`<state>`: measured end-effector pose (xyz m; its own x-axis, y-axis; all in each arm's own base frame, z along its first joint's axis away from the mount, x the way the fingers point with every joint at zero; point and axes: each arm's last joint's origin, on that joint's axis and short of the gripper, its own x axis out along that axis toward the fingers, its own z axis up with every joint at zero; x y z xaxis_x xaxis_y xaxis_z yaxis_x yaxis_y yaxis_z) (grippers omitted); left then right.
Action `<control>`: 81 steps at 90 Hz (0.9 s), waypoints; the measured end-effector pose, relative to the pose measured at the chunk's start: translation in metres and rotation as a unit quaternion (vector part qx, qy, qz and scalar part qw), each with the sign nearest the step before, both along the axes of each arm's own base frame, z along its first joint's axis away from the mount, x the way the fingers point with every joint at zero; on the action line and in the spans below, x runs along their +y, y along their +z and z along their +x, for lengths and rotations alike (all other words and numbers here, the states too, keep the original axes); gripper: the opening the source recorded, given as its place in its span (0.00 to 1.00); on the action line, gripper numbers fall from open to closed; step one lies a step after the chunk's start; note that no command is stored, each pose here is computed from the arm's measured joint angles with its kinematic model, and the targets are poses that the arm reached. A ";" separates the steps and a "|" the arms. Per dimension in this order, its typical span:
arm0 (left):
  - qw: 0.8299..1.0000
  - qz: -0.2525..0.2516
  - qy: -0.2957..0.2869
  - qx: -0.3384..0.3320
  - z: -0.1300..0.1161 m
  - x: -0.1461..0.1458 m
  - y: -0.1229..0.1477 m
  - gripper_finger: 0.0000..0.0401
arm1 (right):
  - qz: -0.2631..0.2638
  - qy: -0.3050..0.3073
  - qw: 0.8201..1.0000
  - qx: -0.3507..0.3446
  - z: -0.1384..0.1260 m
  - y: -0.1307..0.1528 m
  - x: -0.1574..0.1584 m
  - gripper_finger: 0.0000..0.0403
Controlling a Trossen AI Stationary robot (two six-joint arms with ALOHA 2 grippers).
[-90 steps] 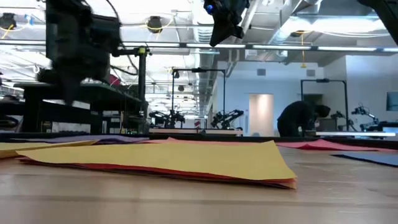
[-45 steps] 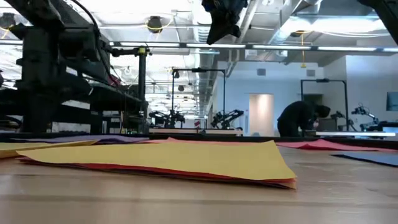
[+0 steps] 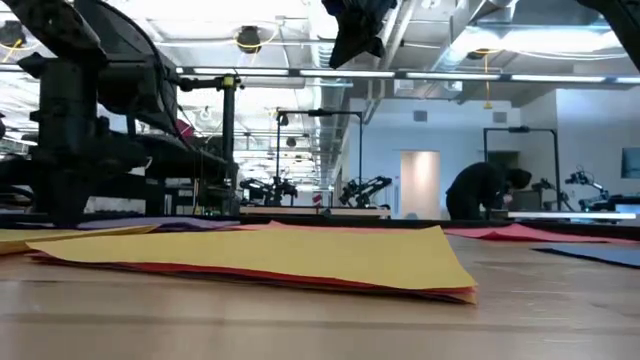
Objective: Organize paper
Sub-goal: Stack the purple paper on top of the other purple paper
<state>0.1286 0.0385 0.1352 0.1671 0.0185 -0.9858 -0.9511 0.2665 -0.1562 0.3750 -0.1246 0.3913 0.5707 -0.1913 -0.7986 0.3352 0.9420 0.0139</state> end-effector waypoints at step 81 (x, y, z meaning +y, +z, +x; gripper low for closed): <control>0.999 0.031 -0.012 0.006 -0.005 0.019 0.002 0.00 | -0.003 0.001 1.000 -0.001 0.000 0.000 -0.001 0.00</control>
